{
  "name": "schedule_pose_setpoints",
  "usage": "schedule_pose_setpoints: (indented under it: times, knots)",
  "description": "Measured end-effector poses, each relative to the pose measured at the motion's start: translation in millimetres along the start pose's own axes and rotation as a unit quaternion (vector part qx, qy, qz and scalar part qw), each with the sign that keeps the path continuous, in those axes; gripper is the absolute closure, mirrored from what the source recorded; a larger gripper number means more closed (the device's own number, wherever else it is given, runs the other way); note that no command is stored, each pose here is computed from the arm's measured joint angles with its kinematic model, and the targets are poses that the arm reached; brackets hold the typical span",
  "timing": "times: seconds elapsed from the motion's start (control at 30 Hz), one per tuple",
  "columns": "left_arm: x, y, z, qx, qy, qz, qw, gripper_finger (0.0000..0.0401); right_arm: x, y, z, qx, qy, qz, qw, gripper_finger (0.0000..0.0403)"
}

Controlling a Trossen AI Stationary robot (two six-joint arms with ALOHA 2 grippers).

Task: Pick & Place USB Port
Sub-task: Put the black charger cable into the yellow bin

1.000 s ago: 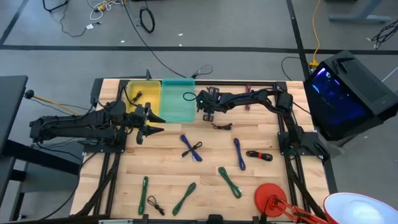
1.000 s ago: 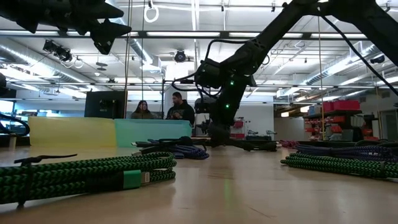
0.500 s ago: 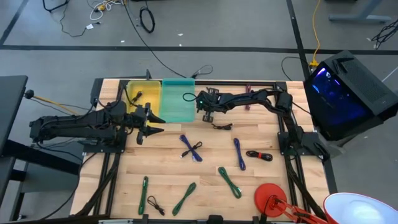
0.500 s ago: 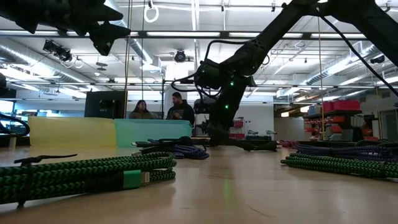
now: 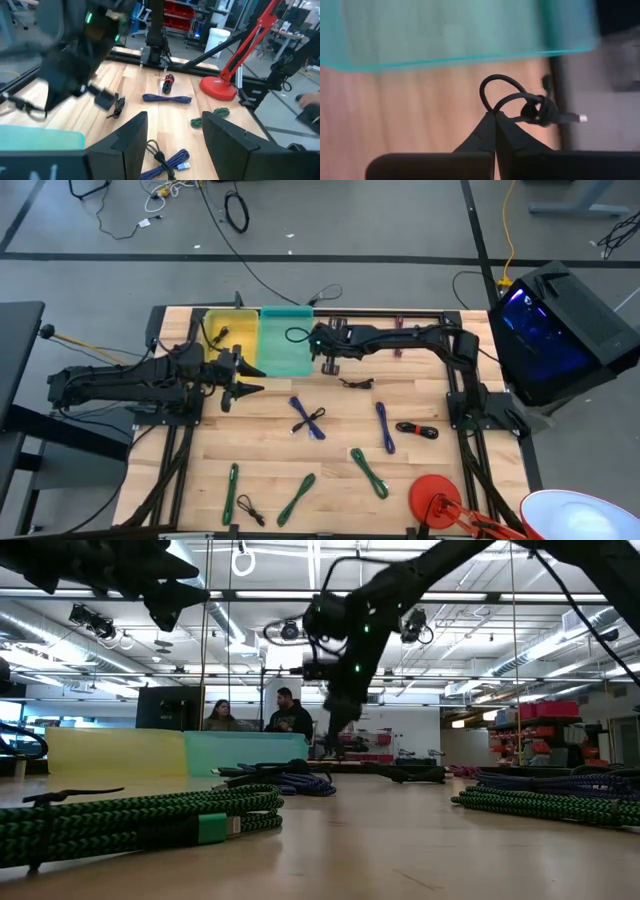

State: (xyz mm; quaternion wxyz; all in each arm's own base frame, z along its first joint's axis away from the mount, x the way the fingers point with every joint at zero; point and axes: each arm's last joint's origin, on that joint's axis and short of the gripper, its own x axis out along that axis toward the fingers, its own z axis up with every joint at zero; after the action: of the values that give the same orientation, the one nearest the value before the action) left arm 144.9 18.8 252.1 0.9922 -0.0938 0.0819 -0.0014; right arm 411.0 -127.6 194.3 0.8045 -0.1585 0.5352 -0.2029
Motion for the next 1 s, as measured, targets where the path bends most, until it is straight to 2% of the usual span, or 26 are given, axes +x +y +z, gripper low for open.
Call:
schedule_pose_setpoints:
  times: [0.13, 0.23, 0.3, 0.47, 0.67, 1.0]
  knots:
    - [0, 1, -2, -0.002, 0.010, 0.021, 1.000, 0.0208, -31, -18, 1, 0.010, 0.011, -0.069, 0.997, 0.0403]
    - [0, 2, -3, -0.008, 0.013, 0.027, 1.000, 0.0208, -61, -35, 1, 0.047, -0.016, -0.083, 0.995, 0.0403]
    - [0, 2, -3, -0.012, 0.013, 0.027, 0.999, 0.0208, -85, -44, 3, 0.078, -0.061, -0.069, 0.993, 0.0403]
    - [0, 2, 1, -0.032, -0.009, 0.028, 0.999, 0.0208, -145, -42, 11, 0.105, -0.185, 0.020, 0.977, 0.0403]
    - [3, 2, 9, -0.029, -0.054, 0.041, 0.997, 0.0208, -200, -8, 24, 0.072, -0.304, 0.086, 0.946, 0.0403]
    - [23, 4, 20, -0.028, -0.117, 0.021, 0.993, 0.0208, -248, 57, 38, 0.009, -0.409, 0.117, 0.905, 0.0403]
